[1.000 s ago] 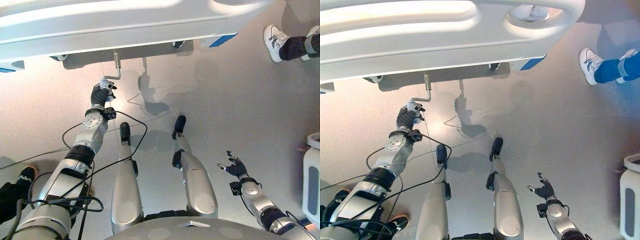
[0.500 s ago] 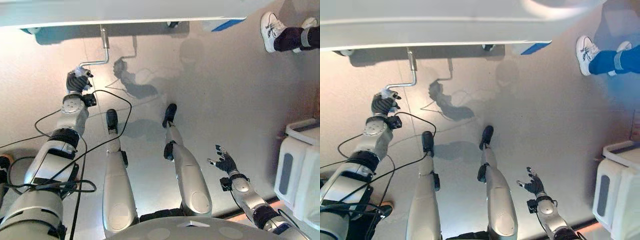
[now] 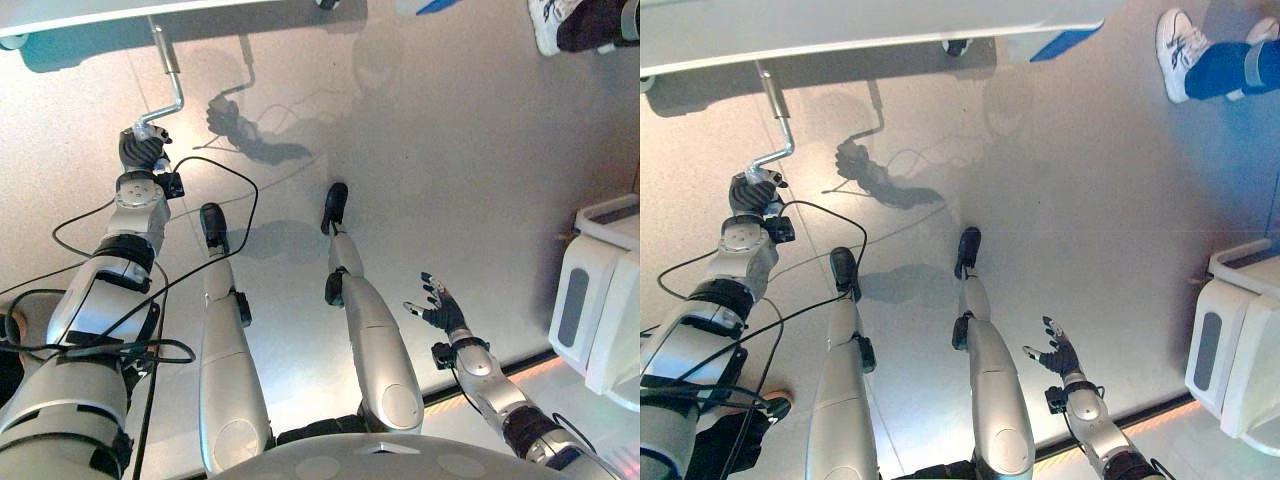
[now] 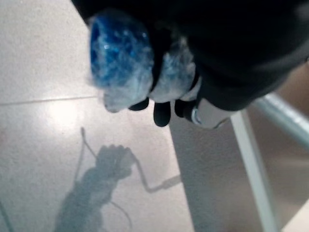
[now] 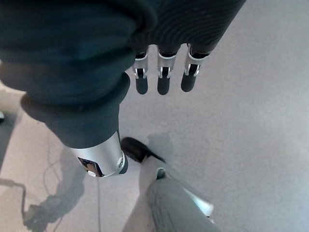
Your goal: Raise the hospital bed
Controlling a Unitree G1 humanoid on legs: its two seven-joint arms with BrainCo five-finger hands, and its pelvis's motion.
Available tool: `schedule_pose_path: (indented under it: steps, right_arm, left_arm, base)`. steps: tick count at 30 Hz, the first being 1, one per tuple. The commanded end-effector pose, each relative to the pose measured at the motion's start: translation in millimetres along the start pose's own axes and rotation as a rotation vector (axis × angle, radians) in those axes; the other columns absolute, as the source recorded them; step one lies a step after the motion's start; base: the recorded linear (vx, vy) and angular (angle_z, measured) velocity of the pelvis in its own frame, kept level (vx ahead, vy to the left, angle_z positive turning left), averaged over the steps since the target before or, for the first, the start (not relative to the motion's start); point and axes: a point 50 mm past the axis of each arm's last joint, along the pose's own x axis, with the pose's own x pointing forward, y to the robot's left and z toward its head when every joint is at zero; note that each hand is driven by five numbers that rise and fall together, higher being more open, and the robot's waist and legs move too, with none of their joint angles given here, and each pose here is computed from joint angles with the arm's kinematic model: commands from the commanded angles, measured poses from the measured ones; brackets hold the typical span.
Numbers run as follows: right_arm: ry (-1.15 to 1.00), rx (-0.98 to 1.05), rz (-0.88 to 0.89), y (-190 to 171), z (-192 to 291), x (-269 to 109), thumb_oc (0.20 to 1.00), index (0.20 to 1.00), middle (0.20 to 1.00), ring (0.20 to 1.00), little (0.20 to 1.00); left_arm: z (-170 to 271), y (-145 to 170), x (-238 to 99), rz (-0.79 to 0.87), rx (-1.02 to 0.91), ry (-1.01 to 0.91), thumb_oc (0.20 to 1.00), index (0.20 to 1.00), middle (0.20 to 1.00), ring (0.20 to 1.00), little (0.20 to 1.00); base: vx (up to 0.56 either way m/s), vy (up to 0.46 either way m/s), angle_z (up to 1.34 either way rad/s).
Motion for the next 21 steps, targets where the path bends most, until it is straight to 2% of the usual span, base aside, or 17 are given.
schedule_pose_path:
  steps: [1,21]
  right_arm:
    - [-0.032,-0.039,-0.038,-22,4,-2,1.000,1.000,1.000,1.000,1.000]
    - [-0.043,-0.088,-0.036,-28,4,-5,1.000,1.000,1.000,1.000,1.000]
  left_arm:
    - [57,4,11,0.024,-0.012,-0.173,0.200,0.200,0.200,0.200,0.200]
    - [68,-31,3,-0.047,-0.060,-0.225,0.200,0.200,0.200,0.200,0.200]
  base:
    - [-0.01,-0.018,-0.21]
    - [0.02,-0.059,-0.11]
